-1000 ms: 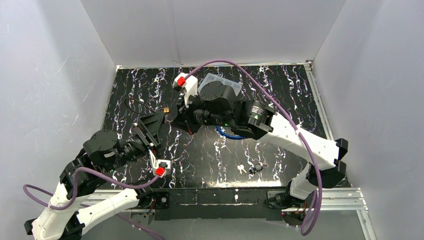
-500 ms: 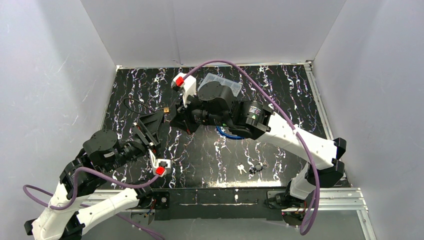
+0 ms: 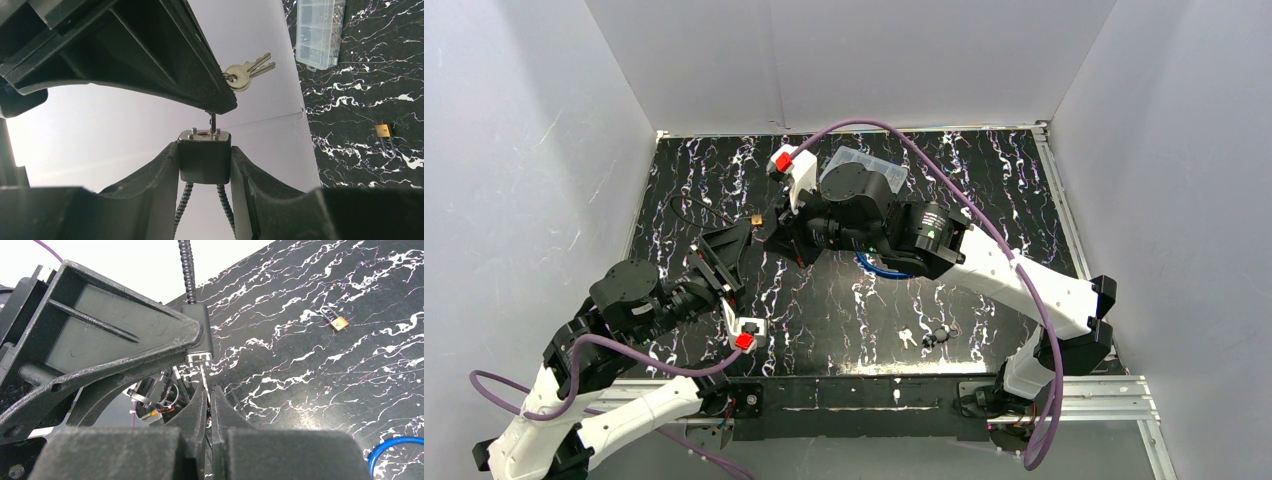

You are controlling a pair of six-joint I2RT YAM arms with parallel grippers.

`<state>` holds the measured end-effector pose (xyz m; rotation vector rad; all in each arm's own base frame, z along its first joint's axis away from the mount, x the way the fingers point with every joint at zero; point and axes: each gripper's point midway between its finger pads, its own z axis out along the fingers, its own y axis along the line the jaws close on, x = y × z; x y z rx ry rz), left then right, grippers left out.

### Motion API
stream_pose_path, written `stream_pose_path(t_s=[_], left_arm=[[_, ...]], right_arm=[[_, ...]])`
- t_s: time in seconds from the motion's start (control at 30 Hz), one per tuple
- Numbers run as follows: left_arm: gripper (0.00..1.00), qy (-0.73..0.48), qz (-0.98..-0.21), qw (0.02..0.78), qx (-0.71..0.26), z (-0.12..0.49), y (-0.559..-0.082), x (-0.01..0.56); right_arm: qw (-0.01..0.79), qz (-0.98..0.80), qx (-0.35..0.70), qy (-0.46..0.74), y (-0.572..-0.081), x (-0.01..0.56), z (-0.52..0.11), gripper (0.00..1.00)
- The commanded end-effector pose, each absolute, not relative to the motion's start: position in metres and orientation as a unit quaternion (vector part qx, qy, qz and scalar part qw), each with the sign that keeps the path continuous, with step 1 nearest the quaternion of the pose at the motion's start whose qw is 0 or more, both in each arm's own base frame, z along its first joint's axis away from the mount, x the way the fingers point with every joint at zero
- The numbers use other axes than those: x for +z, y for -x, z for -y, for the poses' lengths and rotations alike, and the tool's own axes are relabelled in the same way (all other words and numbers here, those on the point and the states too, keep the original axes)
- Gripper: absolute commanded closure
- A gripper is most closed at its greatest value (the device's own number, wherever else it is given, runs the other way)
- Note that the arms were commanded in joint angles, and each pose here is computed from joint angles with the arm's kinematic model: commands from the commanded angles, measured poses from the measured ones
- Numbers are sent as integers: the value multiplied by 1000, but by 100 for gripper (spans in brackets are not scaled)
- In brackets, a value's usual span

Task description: Unlock with the key

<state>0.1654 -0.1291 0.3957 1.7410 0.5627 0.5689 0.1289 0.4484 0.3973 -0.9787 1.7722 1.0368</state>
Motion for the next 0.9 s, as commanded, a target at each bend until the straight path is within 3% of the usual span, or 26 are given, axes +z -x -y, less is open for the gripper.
stream_pose_path(t_s=[0.0,0.87], left_arm=[[100,-727,-232,593,256,127,-165,413],[100,-728,-228,593,257,127,-164,413]], right_arm=[[455,-677,444,371,-127,434,-444,99],[459,-671,446,374,-126,435,-446,99]])
